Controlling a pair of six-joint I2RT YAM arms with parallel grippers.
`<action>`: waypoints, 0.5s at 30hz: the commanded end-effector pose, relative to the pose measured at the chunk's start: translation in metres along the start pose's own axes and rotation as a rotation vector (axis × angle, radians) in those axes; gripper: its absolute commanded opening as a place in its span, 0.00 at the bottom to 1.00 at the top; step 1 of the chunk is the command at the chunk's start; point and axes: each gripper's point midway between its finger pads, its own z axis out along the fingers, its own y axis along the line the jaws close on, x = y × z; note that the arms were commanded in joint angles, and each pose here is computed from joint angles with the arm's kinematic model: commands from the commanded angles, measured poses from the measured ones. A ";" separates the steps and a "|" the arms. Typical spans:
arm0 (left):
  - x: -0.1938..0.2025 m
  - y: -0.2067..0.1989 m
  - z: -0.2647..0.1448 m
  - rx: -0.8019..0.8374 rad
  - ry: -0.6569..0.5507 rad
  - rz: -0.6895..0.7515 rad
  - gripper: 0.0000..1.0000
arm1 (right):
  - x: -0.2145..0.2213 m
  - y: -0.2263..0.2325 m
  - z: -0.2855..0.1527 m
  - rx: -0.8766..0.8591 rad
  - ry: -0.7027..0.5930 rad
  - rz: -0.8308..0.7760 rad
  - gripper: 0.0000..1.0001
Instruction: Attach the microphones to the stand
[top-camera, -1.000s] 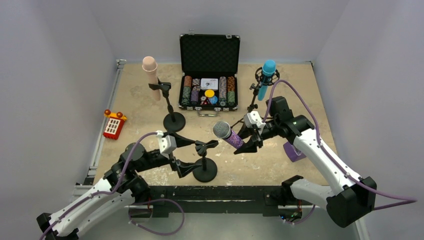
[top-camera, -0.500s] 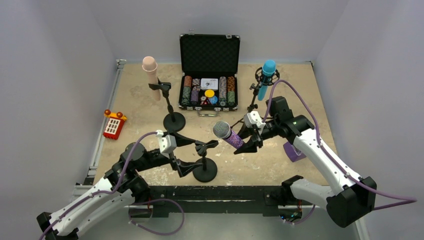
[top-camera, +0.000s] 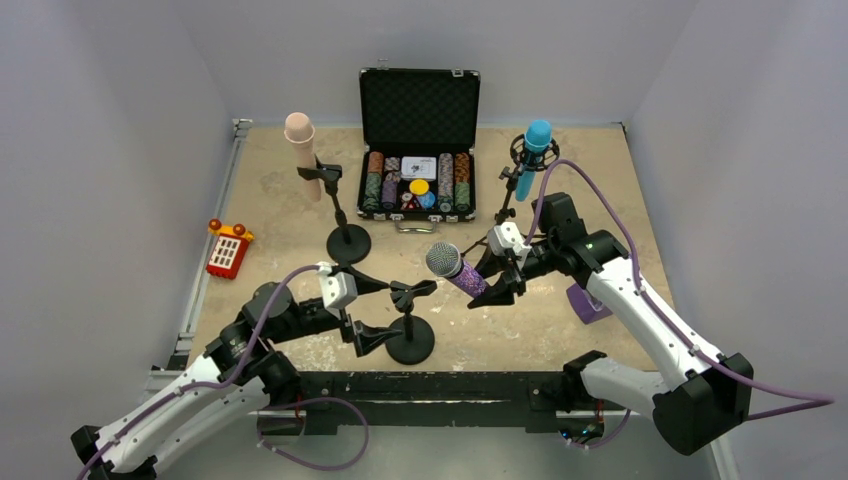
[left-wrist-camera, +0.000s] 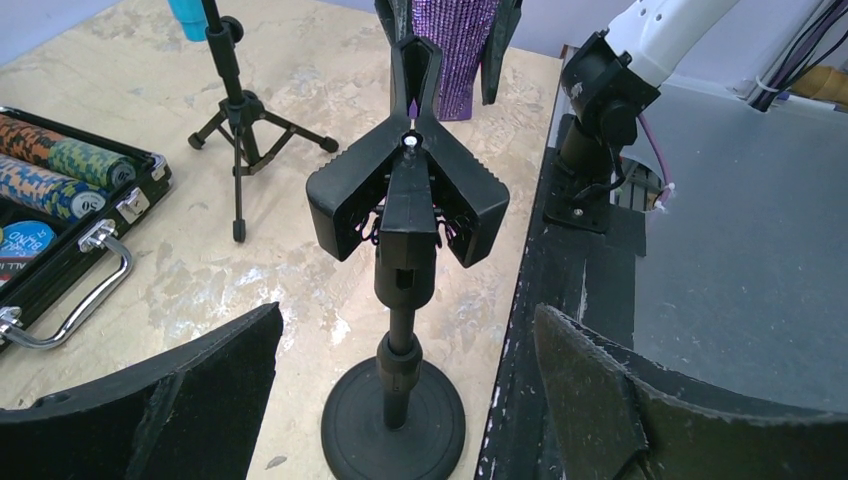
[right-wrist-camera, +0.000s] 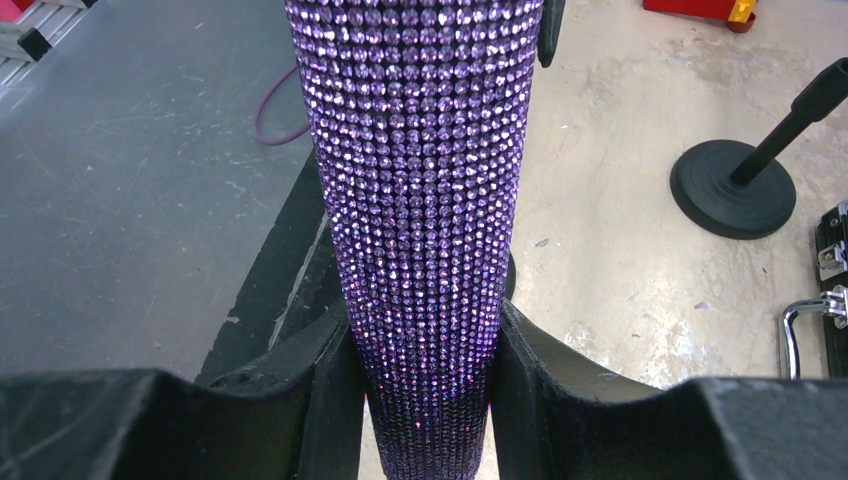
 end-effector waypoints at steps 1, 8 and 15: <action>-0.022 0.001 -0.004 -0.012 -0.026 0.047 0.99 | -0.019 -0.001 0.000 -0.011 -0.034 -0.076 0.00; -0.024 0.002 -0.007 -0.026 -0.013 0.046 0.99 | -0.019 -0.001 0.000 -0.010 -0.036 -0.074 0.00; -0.026 0.000 -0.007 -0.014 -0.016 0.044 0.99 | -0.018 -0.001 0.000 -0.010 -0.036 -0.071 0.00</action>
